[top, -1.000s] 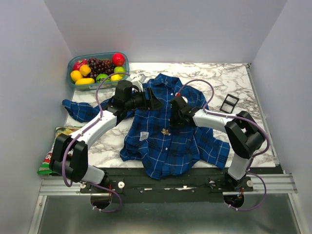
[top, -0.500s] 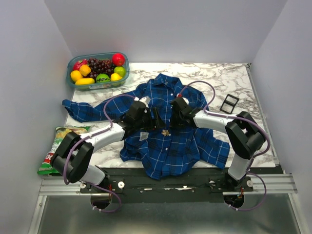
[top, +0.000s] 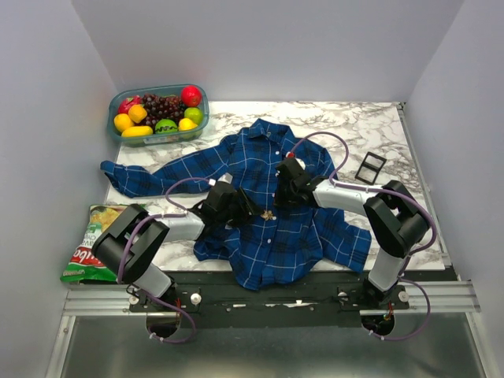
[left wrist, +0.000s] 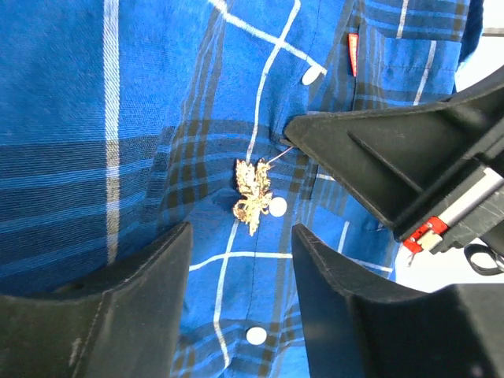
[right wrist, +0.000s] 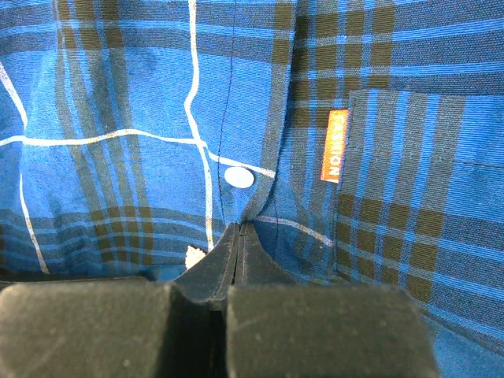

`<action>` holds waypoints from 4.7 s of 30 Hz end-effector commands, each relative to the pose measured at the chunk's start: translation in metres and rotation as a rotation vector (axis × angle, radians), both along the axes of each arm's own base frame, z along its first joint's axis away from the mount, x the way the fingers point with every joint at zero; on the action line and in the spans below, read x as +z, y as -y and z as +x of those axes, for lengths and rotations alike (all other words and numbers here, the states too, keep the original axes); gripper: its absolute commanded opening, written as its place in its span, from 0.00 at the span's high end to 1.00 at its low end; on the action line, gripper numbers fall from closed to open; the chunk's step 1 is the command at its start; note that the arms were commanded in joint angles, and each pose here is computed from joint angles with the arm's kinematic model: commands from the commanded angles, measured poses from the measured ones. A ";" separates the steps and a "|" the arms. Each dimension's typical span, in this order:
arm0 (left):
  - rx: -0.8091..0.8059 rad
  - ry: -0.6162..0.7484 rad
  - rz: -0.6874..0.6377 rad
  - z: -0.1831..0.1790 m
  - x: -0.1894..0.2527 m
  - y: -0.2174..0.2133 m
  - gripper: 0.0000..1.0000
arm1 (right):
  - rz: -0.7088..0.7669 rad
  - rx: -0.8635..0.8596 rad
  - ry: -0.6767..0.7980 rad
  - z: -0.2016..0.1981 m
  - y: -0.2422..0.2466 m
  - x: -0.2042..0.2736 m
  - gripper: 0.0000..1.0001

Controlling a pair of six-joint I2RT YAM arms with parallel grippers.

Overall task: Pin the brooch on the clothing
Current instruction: Pick up the brooch from the flattened clothing, then cross the brooch over the flattened clothing.

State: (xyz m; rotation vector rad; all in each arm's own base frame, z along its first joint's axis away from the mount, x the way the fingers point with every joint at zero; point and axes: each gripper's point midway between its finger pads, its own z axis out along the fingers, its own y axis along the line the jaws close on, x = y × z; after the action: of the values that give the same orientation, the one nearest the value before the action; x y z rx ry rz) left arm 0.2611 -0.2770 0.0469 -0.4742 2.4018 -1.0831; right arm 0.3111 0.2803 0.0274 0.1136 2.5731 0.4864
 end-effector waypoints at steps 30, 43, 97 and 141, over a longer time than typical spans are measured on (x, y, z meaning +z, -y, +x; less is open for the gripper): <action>0.088 0.010 -0.044 0.009 -0.022 0.019 0.55 | 0.012 0.008 -0.017 -0.009 0.003 0.002 1.00; 0.106 0.012 0.013 0.018 -0.032 0.020 0.64 | 0.008 0.011 -0.021 -0.011 0.004 0.001 1.00; -0.327 0.328 -0.059 0.026 0.126 0.065 1.00 | 0.009 -0.080 0.215 0.010 0.080 0.117 0.26; -0.417 0.186 -0.099 0.151 0.041 0.118 1.00 | -0.126 -0.198 0.073 0.102 0.126 0.048 0.62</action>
State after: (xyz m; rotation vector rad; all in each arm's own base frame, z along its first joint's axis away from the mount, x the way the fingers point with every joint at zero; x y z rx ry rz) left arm 0.3973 -0.3923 0.0774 0.1208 2.4007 -1.3286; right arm 0.4076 0.1582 0.0738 0.2784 2.4833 0.2699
